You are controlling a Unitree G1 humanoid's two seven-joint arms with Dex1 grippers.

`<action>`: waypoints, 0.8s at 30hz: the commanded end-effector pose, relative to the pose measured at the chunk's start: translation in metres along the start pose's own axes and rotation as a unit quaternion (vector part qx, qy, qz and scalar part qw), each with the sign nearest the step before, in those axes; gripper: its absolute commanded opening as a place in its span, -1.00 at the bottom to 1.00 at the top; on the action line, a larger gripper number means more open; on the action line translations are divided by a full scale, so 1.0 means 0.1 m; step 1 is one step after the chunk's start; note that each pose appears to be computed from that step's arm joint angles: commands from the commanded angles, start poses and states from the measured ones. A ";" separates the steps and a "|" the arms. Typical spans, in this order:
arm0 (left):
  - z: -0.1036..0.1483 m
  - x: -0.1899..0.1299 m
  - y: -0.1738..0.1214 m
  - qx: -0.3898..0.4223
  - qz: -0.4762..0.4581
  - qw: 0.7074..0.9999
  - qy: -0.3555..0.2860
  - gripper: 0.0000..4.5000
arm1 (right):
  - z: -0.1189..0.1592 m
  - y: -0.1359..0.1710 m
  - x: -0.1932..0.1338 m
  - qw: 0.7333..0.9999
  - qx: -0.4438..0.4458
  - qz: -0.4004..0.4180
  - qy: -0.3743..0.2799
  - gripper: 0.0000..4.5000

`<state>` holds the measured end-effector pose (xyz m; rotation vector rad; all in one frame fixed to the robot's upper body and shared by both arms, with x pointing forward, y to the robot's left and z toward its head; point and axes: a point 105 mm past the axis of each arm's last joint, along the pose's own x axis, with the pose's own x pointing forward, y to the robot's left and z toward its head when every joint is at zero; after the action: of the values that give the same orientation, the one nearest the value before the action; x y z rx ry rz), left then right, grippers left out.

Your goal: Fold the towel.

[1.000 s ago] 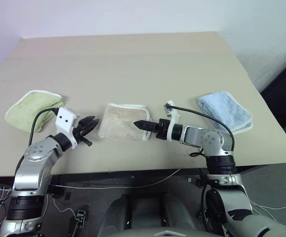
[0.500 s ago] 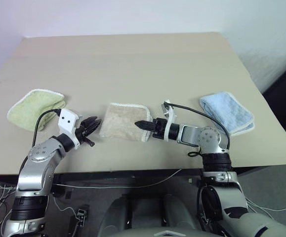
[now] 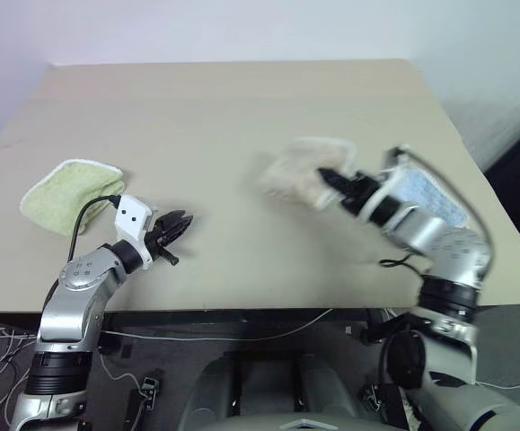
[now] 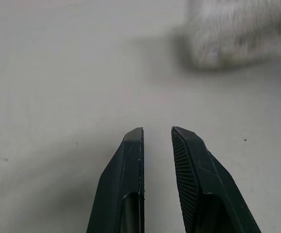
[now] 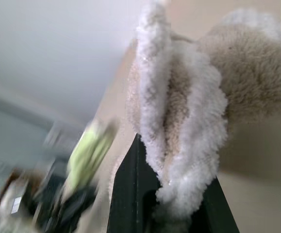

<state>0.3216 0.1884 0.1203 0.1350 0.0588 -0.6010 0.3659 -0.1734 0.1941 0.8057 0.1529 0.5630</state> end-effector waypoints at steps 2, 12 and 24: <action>0.08 0.13 -0.09 0.010 -0.028 0.999 -0.016 -0.59 | 0.68 0.07 -0.46 0.991 -0.041 -0.043 -0.119 -0.99; 0.08 0.40 -0.22 0.006 -0.077 0.997 -0.023 -0.59 | 0.43 -0.57 -1.05 0.964 0.063 -0.220 -0.135 -0.99; 0.07 0.45 -0.29 0.005 -0.096 0.995 -0.025 -0.59 | 0.35 -0.71 -1.25 0.945 0.083 -0.271 -0.161 -0.51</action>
<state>0.3430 0.1414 0.1109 0.1048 0.0605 -0.7835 0.3048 -0.2992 0.1394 0.9826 0.1775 -0.1248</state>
